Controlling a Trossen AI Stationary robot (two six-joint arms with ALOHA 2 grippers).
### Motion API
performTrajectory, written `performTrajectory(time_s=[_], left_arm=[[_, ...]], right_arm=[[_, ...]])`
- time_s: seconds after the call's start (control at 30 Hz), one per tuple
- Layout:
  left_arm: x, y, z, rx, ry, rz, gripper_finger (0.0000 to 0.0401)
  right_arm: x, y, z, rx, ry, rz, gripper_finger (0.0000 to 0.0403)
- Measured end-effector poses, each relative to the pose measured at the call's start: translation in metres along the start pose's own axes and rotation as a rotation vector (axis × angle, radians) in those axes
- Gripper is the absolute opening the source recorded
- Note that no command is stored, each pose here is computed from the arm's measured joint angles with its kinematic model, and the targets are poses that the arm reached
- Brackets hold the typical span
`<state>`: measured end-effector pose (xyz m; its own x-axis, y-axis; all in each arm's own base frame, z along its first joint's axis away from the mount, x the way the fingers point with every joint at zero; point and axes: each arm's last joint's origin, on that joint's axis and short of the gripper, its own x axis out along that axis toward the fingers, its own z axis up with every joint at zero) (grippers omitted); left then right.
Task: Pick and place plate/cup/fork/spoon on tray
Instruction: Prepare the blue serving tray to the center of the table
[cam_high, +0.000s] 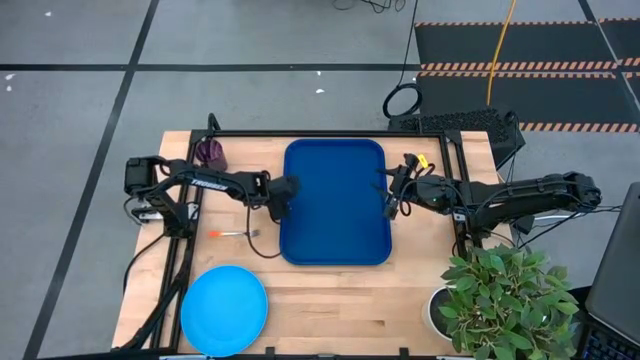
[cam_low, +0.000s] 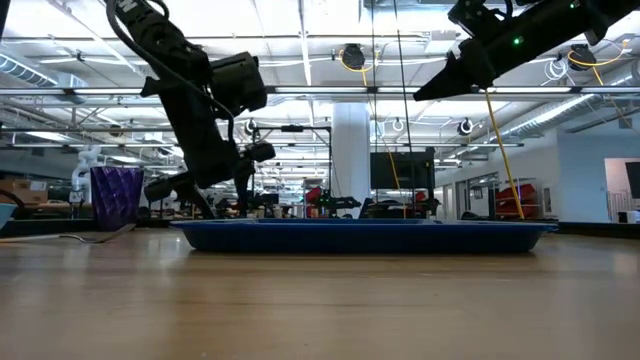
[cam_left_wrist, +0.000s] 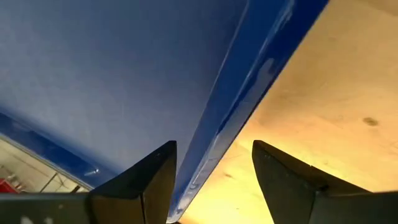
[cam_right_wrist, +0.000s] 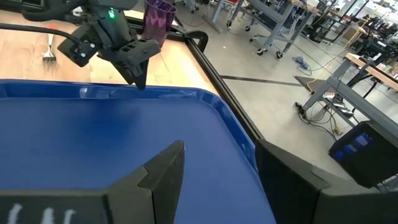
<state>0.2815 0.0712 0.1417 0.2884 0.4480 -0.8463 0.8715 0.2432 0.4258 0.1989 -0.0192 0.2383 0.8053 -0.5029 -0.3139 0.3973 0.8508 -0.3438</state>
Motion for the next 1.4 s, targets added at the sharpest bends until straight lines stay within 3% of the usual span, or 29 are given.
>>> performTrajectory(time_s=[0.27,0.4,0.67,0.83,1.23,1.4], left_arm=[[0.019,-0.008,0.002,-0.005,-0.005,-0.024,0.0187],[0.027,-0.011,0.007,0.012,0.017,-0.042,0.0145],[0.024,-0.005,0.010,-0.009,0.033,0.023,0.0041],[0.023,-0.007,0.010,-0.053,0.037,0.013,0.0040],[0.012,-0.011,0.036,0.052,0.048,0.029,0.0038],[0.004,-0.007,0.045,-0.021,0.048,0.040,0.0038]], right_arm=[[0.000,0.000,0.000,0.006,-0.005,0.006,0.0192],[0.000,0.001,0.000,0.004,-0.006,0.009,0.0192],[0.000,0.001,0.001,0.008,-0.013,0.008,0.0192],[0.000,0.001,0.001,0.008,-0.012,0.008,0.0192],[0.000,0.001,0.001,0.009,-0.014,0.008,0.0192],[0.000,0.001,0.002,0.011,-0.018,0.007,0.0192]])
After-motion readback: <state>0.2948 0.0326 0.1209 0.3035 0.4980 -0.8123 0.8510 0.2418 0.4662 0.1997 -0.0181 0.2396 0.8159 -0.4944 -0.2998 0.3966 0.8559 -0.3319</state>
